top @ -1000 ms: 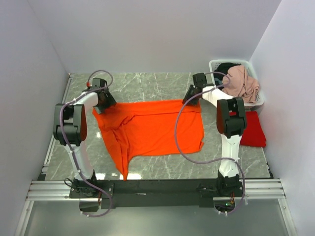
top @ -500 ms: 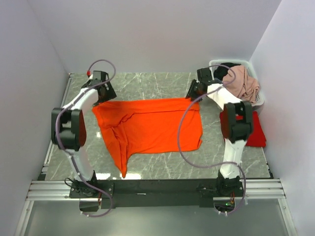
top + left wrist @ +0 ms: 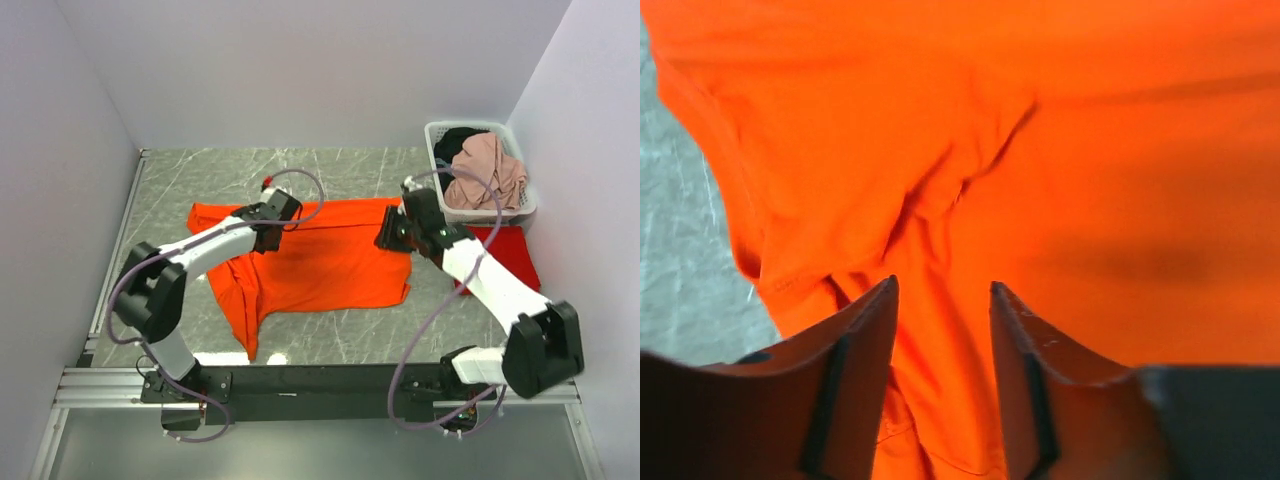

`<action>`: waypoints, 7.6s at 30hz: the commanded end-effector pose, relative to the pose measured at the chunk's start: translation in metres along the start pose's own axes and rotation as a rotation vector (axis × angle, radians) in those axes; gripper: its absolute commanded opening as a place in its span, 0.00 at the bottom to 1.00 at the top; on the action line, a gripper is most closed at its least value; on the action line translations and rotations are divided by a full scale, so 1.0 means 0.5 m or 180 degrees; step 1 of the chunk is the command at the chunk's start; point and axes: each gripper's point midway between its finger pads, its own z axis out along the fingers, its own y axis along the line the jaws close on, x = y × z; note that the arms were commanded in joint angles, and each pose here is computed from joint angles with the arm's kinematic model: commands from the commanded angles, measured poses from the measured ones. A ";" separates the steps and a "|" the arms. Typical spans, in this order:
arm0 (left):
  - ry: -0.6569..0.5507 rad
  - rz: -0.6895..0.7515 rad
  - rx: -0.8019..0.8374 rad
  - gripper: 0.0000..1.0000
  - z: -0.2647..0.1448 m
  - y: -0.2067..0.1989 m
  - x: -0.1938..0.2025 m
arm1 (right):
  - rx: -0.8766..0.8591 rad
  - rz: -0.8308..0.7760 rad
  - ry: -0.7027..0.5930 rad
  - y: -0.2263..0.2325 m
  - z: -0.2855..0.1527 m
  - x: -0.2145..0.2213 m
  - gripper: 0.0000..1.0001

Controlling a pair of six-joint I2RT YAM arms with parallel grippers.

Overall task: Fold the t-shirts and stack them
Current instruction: Fold the tshirt

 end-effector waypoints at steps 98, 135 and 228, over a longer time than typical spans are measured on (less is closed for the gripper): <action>0.0263 -0.2132 0.0941 0.85 0.046 0.181 0.071 | -0.2133 0.0488 0.0760 0.423 0.201 0.108 0.42; 0.0457 -0.2023 0.1293 0.63 0.081 0.151 0.066 | -0.2193 0.0625 0.1015 0.497 0.370 0.149 0.17; 0.1001 -0.2449 0.1627 0.08 0.014 0.166 0.004 | -0.2359 0.0598 0.1060 0.488 0.361 0.176 0.41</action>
